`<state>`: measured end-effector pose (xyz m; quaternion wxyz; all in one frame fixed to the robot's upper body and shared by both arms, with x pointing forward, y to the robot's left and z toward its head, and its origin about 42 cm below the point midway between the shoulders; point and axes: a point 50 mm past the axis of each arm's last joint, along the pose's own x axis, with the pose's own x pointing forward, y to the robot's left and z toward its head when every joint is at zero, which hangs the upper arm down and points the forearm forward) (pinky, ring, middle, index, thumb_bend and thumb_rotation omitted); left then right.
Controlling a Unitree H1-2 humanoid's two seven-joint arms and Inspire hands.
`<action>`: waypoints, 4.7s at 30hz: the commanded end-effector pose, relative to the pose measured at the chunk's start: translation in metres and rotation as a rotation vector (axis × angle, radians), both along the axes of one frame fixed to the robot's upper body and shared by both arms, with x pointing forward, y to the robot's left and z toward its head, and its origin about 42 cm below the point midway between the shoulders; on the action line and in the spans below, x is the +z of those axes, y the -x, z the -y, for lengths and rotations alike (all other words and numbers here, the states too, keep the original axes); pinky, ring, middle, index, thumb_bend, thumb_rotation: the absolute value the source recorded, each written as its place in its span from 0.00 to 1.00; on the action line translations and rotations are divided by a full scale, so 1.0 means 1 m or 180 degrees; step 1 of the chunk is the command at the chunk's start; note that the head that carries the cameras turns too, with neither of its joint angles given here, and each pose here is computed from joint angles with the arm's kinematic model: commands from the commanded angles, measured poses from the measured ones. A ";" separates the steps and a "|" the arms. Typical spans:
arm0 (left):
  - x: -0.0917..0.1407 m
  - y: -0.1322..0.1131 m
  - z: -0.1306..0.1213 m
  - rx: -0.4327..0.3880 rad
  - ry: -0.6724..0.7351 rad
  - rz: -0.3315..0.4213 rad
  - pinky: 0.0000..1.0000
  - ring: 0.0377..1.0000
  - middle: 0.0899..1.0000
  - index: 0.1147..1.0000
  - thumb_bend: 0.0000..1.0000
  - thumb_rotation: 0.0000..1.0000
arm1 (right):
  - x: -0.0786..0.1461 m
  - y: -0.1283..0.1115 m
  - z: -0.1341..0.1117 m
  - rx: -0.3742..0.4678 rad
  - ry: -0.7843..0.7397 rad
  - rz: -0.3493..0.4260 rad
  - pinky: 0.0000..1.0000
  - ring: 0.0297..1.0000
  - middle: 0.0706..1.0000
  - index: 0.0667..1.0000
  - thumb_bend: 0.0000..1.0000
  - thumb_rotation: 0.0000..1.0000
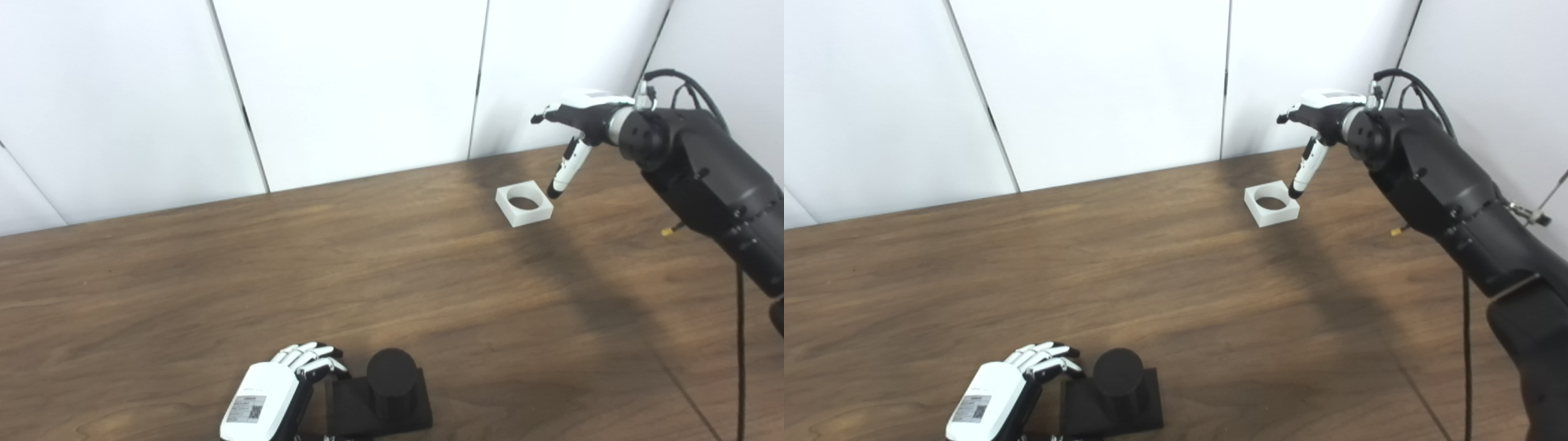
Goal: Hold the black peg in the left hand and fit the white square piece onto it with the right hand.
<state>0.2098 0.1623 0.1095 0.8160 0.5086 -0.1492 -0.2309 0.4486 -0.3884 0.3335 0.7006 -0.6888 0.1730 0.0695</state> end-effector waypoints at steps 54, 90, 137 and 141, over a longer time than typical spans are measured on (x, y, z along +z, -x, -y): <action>-0.006 0.026 0.012 -0.0091 -0.0402 -0.0331 0.81 0.81 0.75 0.42 0.52 0.05 | -0.050 -0.033 -0.031 0.0190 0.0404 -0.0378 1.00 1.00 1.00 0.94 1.00 0.27; 0.003 0.029 0.018 -0.0086 -0.0371 -0.0322 0.80 0.80 0.74 0.42 0.52 0.05 | -0.074 -0.012 -0.017 0.0549 0.0265 0.0114 0.92 0.94 0.83 0.45 0.53 0.13; 0.004 0.003 0.044 -0.0068 -0.0551 -0.0181 0.84 0.83 0.76 0.42 0.52 0.05 | 0.061 0.125 -0.149 0.2763 0.0567 0.0785 0.88 0.90 0.74 0.45 0.53 0.14; 0.007 -0.001 0.045 -0.0068 -0.0553 -0.0143 0.85 0.83 0.76 0.42 0.52 0.05 | 0.066 0.136 -0.158 0.2900 0.0445 0.0761 0.87 0.89 0.74 0.44 0.53 0.14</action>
